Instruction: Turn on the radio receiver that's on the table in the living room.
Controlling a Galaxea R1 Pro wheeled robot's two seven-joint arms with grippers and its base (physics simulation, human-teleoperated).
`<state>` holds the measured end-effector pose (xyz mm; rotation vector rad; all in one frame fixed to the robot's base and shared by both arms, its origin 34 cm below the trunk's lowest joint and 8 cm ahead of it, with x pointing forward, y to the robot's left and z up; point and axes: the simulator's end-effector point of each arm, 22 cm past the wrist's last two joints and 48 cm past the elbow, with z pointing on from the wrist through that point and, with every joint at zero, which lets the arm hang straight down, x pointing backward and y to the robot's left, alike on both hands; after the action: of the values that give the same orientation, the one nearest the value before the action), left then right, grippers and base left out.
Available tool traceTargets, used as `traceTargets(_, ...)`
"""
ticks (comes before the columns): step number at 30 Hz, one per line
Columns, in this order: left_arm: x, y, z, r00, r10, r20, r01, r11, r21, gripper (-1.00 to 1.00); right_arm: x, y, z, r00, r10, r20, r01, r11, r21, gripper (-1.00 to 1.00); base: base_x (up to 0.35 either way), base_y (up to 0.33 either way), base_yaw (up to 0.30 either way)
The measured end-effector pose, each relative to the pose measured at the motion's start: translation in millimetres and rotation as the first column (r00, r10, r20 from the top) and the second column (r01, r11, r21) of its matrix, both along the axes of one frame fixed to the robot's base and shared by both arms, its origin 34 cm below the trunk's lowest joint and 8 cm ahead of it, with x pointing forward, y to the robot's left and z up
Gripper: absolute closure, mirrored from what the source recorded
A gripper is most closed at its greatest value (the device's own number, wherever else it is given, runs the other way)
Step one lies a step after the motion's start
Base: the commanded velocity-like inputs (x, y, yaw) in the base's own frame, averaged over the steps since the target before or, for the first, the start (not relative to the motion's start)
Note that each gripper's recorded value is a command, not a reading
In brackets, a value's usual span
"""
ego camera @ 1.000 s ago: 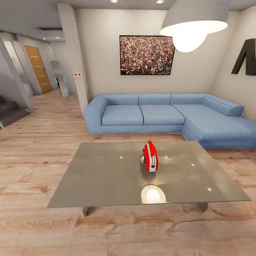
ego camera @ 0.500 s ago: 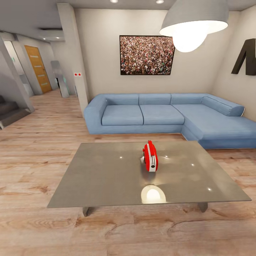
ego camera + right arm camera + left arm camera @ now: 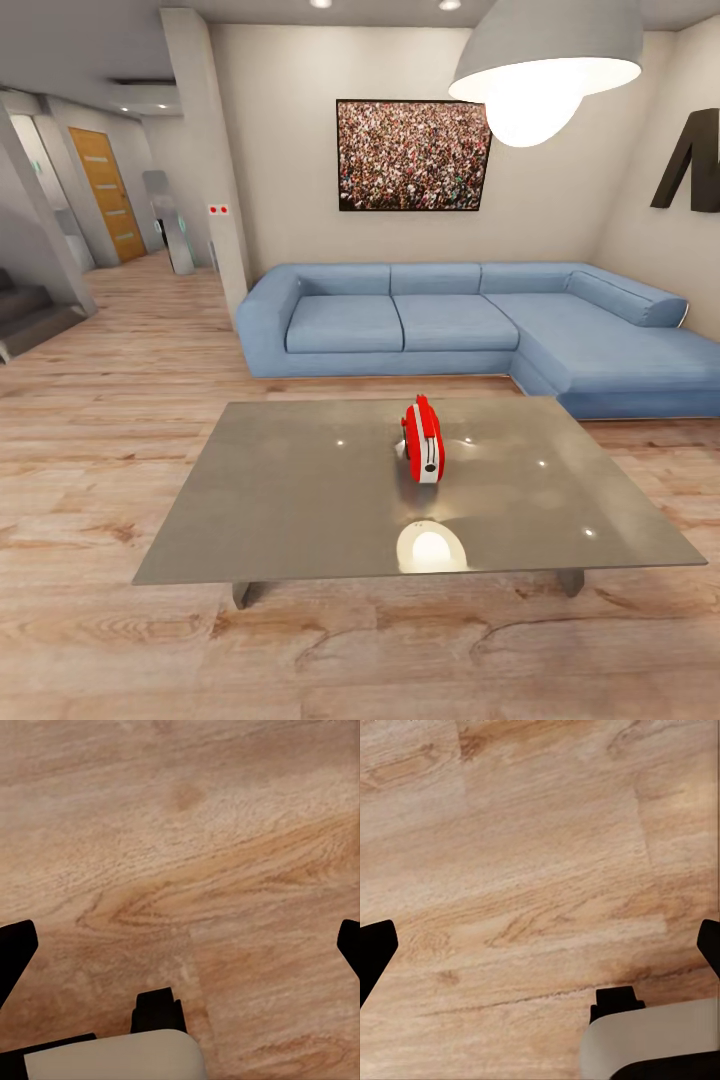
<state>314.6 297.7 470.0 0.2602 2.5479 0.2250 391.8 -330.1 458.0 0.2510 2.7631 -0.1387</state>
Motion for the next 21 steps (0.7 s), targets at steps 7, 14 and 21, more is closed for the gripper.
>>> traceTargets(7,0.1,-2.1,-0.1,1.0,-0.001,0.0,0.001,1.0,-0.003,-1.0,0.2,1.0,0.0,1.0,0.0,0.001,0.0,1.0,0.001,-1.0,0.0,0.0,0.0)
traceTargets(14,0.1,-1.6,-0.1,1.0,0.0,0.0,0.0,1.0,-0.002,-1.0,0.2,1.2,-0.1,1.0,0.0,0.001,0.0,1.0,0.002,-1.0,0.0,0.0,0.0)
traceTargets(21,0.1,-1.7,-0.1,1.0,-0.001,0.0,0.001,1.0,-0.002,-1.0,0.2,1.2,0.0,1.0,0.0,0.001,0.0,1.0,0.002,-1.0,0.0,0.0,0.0)
